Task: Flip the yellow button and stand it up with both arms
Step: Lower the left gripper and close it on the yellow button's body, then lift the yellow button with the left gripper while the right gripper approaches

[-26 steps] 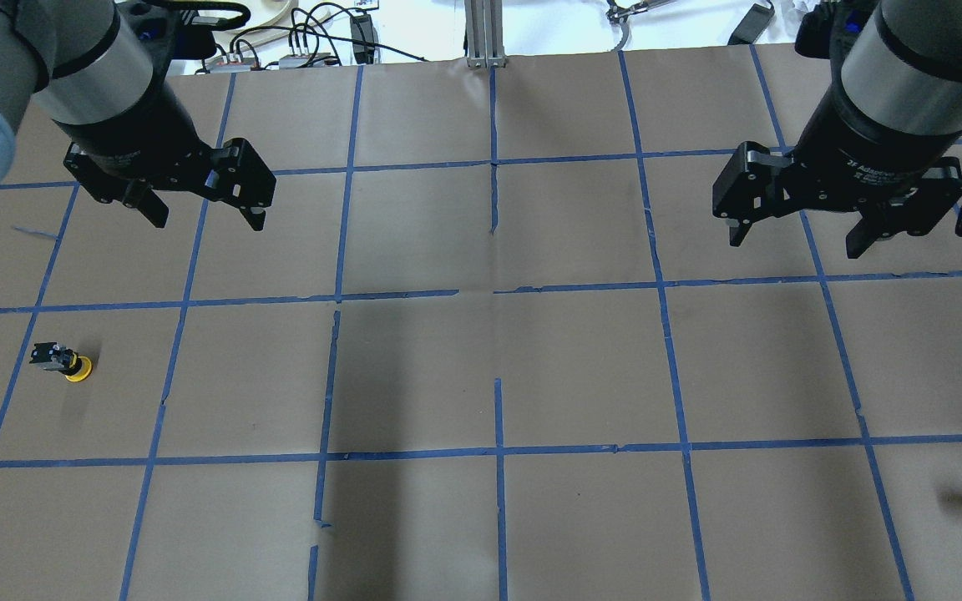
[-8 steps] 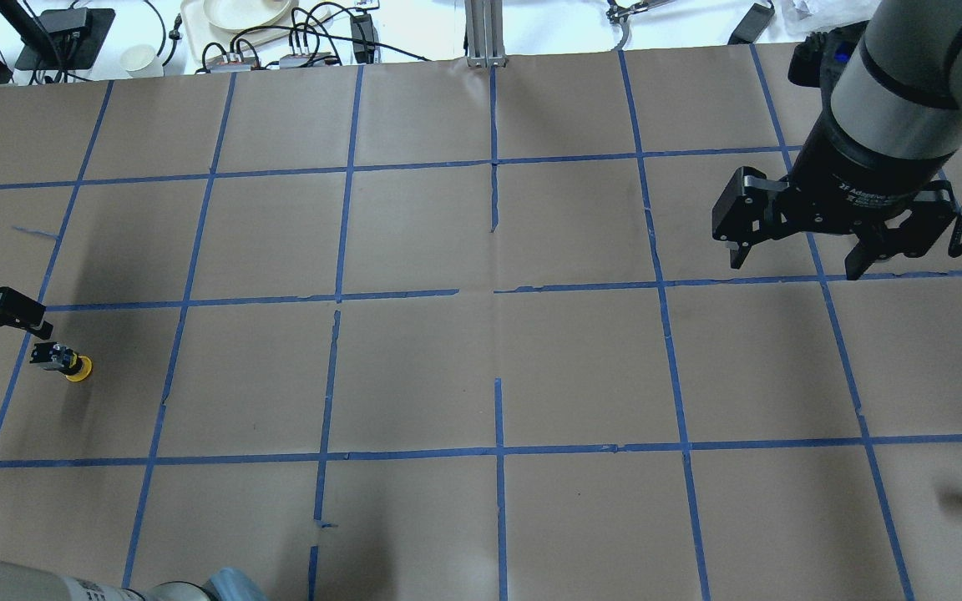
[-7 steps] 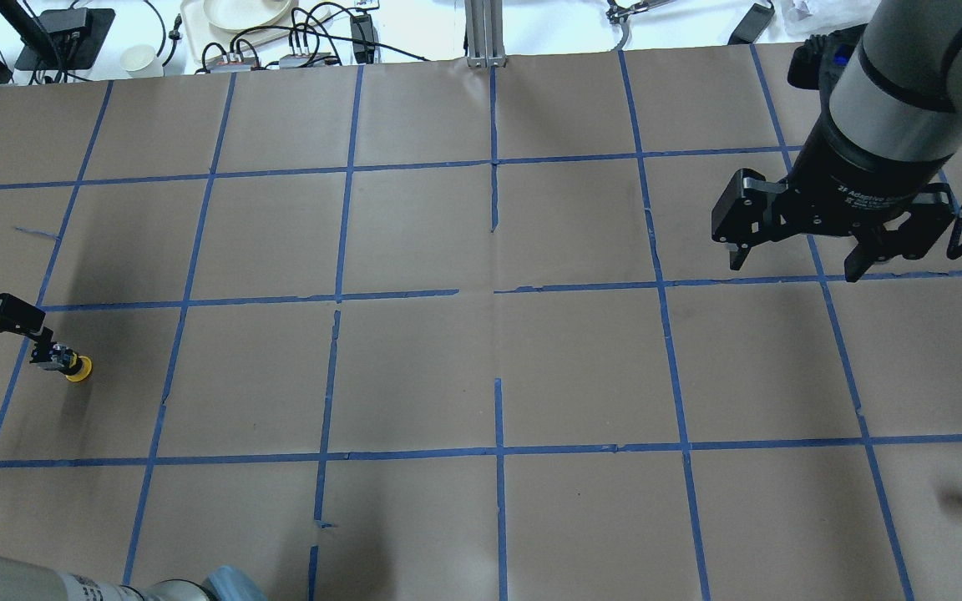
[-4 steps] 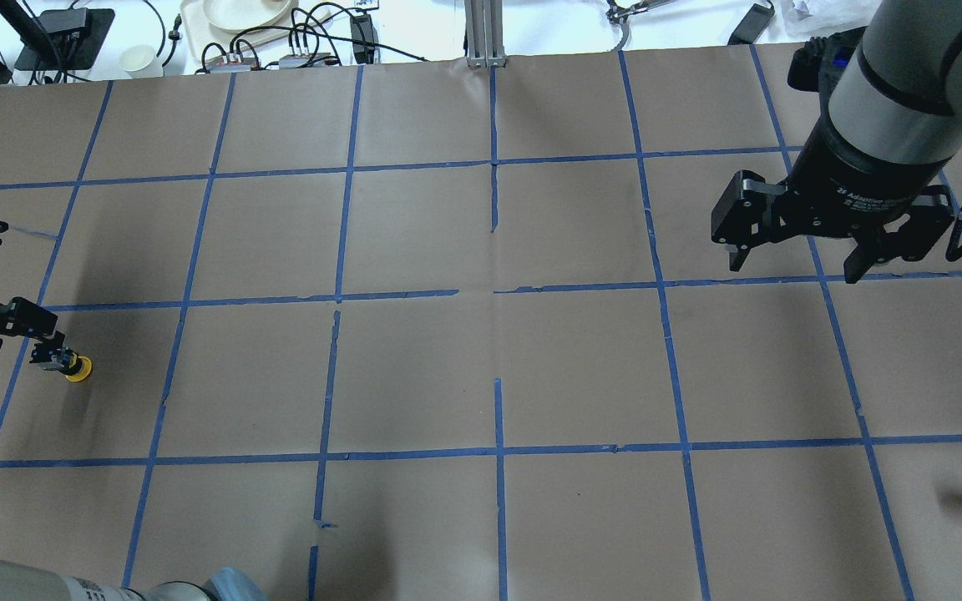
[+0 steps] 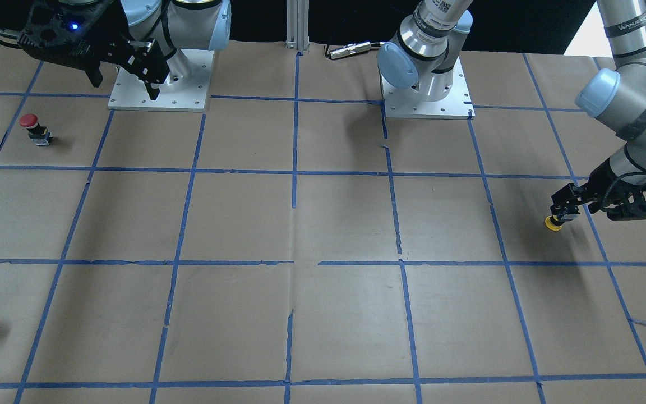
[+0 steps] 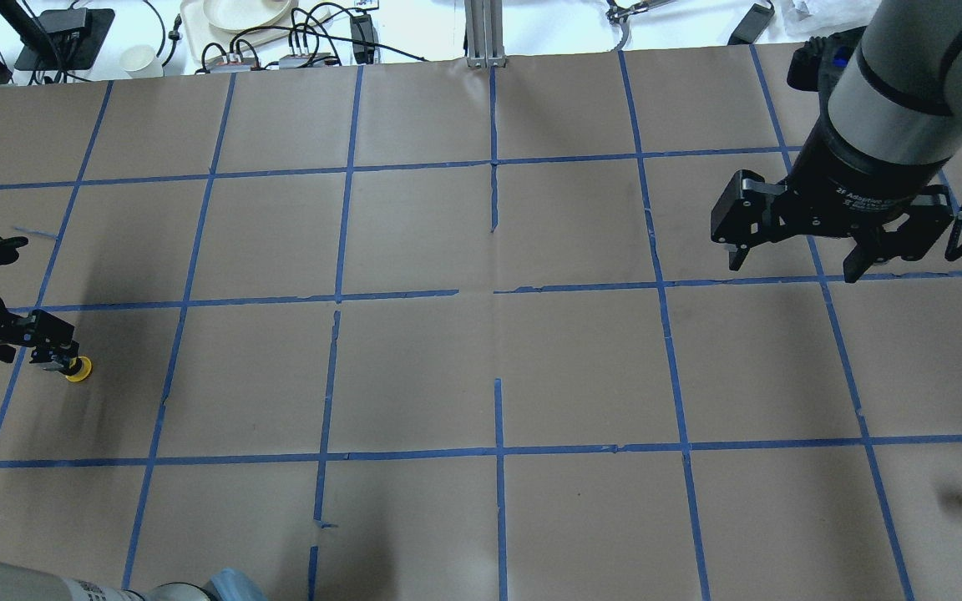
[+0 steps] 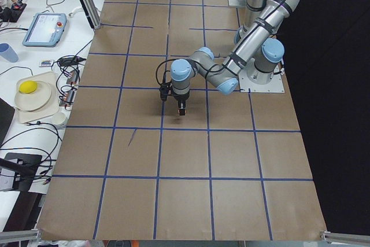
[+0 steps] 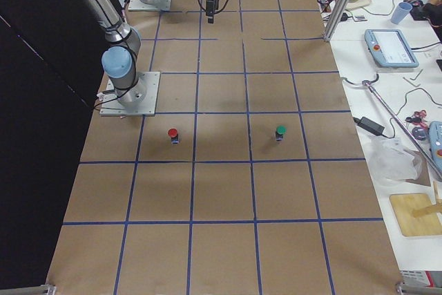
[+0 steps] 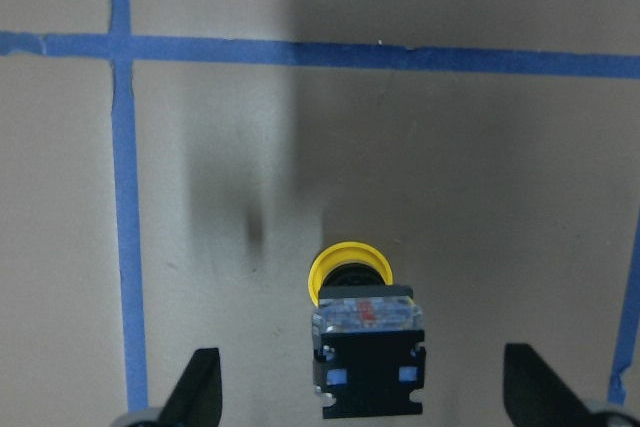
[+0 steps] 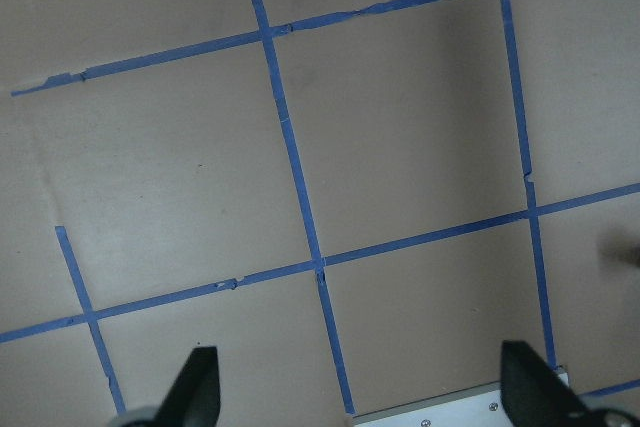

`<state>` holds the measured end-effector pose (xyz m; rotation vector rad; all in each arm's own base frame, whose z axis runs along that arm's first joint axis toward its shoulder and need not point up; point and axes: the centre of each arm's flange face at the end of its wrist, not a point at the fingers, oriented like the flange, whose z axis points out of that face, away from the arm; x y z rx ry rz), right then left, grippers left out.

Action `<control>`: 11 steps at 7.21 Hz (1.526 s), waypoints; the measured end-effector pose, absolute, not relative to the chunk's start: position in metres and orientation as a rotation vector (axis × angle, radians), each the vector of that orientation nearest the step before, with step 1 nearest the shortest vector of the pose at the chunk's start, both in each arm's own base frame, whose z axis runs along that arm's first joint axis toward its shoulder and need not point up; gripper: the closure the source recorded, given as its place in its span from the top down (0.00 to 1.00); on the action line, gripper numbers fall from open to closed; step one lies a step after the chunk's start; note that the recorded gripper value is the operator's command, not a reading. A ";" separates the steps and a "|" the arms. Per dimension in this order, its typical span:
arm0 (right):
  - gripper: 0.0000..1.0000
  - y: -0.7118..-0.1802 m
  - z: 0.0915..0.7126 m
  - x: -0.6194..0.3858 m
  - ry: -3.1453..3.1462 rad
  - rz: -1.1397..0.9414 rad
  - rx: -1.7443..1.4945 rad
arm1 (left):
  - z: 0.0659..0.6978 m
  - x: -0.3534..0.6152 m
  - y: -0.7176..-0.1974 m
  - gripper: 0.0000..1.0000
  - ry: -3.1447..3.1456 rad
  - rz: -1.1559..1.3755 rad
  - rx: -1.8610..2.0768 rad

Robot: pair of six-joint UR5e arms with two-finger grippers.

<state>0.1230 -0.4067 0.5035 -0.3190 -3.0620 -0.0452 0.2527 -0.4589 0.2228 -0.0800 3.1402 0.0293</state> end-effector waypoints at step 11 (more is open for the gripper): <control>1.00 -0.421 0.506 0.117 -3.071 0.085 -0.334 | 0.300 0.197 -0.473 0.20 3.245 -0.038 0.057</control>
